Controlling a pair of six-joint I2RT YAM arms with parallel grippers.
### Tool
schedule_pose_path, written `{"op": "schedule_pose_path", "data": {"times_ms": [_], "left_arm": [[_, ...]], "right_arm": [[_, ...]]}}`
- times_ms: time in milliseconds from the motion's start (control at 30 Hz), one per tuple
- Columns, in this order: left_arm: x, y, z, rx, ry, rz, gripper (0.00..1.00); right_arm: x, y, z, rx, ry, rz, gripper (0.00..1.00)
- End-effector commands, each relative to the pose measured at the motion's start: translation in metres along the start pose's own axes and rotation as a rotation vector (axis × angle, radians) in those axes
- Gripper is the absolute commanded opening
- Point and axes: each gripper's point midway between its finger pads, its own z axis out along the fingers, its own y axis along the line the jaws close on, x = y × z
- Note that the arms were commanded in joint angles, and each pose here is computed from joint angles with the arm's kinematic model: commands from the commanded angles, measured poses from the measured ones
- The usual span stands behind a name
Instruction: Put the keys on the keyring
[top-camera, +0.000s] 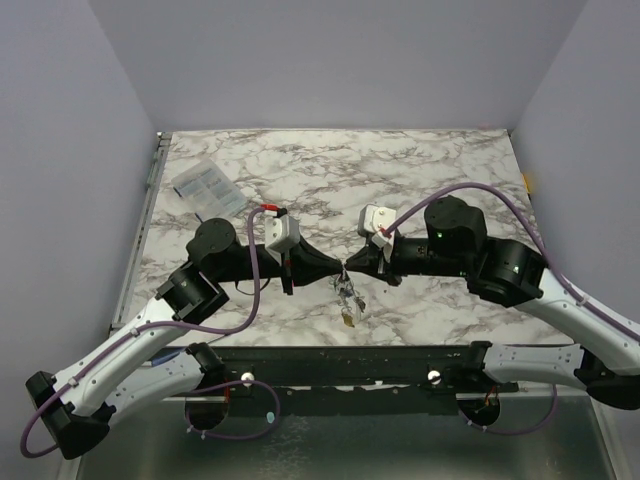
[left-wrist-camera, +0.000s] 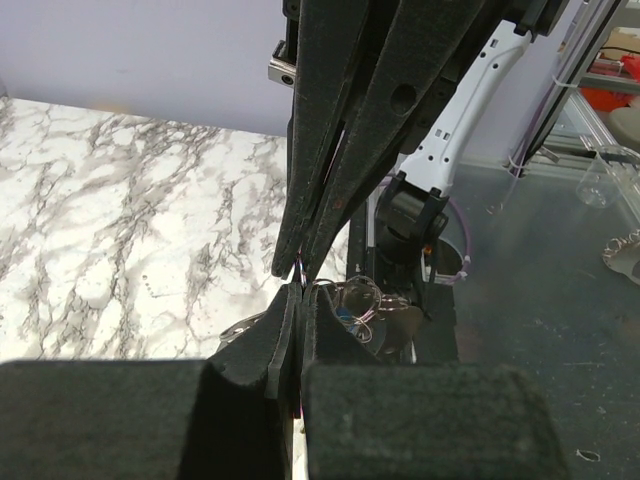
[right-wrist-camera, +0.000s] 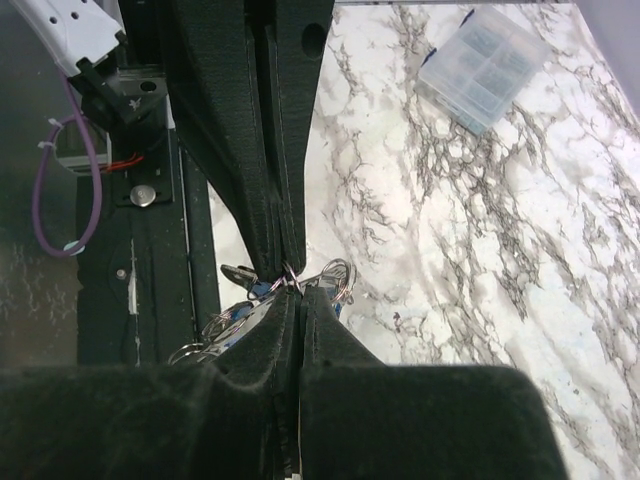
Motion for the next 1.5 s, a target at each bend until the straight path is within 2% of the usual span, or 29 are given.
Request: {"op": "schedule_pose_path", "data": {"times_ms": [0, 67, 300, 400, 867, 1467], "left_arm": [[-0.012, -0.005, 0.0, 0.026, -0.048, 0.033, 0.03], [-0.01, -0.004, 0.0, 0.013, -0.048, 0.028, 0.11], [-0.015, 0.005, -0.005, -0.065, -0.076, 0.009, 0.5], [-0.02, 0.01, -0.009, -0.116, -0.098, 0.001, 0.58], [-0.015, 0.02, -0.009, -0.163, -0.099, -0.009, 0.55], [-0.013, 0.016, 0.006, -0.113, -0.142, -0.039, 0.52]], "right_arm": [[-0.007, -0.009, 0.003, 0.064, -0.074, -0.009, 0.01], [-0.008, -0.012, 0.001, 0.1, -0.116, 0.001, 0.01], [-0.018, -0.017, -0.013, 0.17, -0.242, 0.016, 0.01], [-0.018, -0.016, -0.017, 0.18, -0.262, 0.022, 0.01], [-0.034, -0.006, -0.037, 0.162, -0.394, 0.05, 0.01], [-0.038, -0.002, -0.032, 0.132, -0.42, 0.069, 0.01]]}}
